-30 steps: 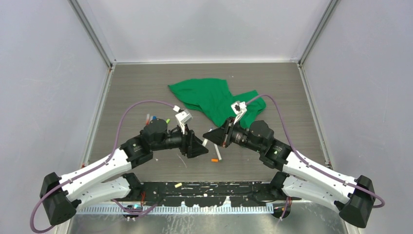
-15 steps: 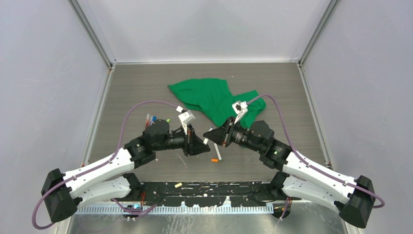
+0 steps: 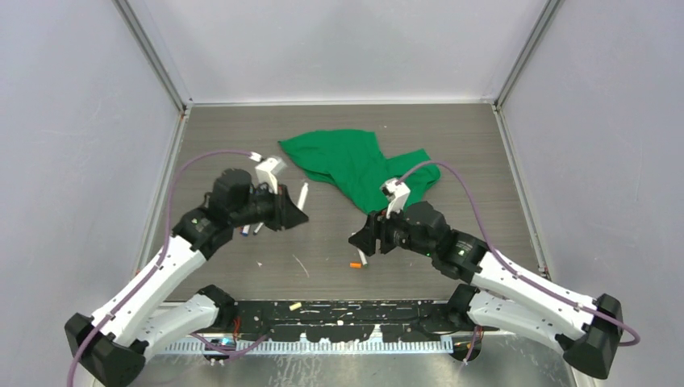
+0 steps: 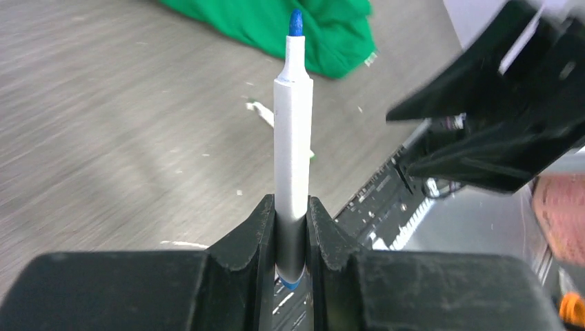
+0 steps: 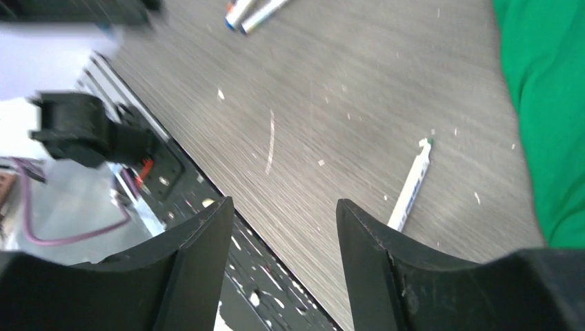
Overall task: Insert the pens into the pen caps
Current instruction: Adjust the pen, then insert the pen cap onto the pen.
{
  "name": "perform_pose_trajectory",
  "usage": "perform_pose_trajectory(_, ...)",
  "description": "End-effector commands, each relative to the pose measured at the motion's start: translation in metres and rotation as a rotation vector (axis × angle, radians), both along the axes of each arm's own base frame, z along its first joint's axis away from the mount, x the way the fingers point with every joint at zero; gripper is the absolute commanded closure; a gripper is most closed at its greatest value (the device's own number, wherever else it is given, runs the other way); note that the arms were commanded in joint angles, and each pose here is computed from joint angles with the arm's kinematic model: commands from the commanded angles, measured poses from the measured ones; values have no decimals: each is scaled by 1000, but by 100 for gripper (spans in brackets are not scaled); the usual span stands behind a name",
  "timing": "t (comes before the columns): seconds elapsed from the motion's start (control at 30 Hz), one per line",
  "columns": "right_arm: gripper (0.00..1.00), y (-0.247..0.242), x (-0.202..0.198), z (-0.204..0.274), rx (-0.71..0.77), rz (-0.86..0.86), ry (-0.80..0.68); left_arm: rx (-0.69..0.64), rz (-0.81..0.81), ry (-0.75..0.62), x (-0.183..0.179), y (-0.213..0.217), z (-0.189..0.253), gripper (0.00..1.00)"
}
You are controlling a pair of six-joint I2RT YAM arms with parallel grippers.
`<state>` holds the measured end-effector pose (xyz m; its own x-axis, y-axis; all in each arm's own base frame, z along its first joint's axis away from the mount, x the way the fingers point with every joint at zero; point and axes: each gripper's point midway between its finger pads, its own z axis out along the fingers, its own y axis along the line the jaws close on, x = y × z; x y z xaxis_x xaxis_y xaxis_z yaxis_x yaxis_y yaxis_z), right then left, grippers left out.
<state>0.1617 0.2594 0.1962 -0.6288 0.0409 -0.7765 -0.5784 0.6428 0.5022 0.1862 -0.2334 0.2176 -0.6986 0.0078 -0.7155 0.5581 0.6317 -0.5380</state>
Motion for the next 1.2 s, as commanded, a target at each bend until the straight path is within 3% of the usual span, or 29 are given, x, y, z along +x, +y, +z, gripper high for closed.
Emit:
perform_pose_trajectory(0.0, 39, 3, -15, -67, -161, 81, 116, 67, -5, 71, 3, 39, 1, 100)
perform_pose_trajectory(0.3, 43, 33, -19, -119, -296, 191, 152, 68, 23, -32, 23, 46, 6, 100)
perform_pose_trajectory(0.67, 42, 25, -14, -151, -396, 144, 203, -105, -185, -147, -11, 25, 24, 100)
perform_pose_trajectory(0.93, 43, 33, -38, -144, -315, 130, 289, -178, -249, -189, -23, 19, 40, 100)
perform_pose_trajectory(1.17, 47, 43, -36, -125, -301, 118, 248, -176, -247, -194, -24, 20, 40, 100)
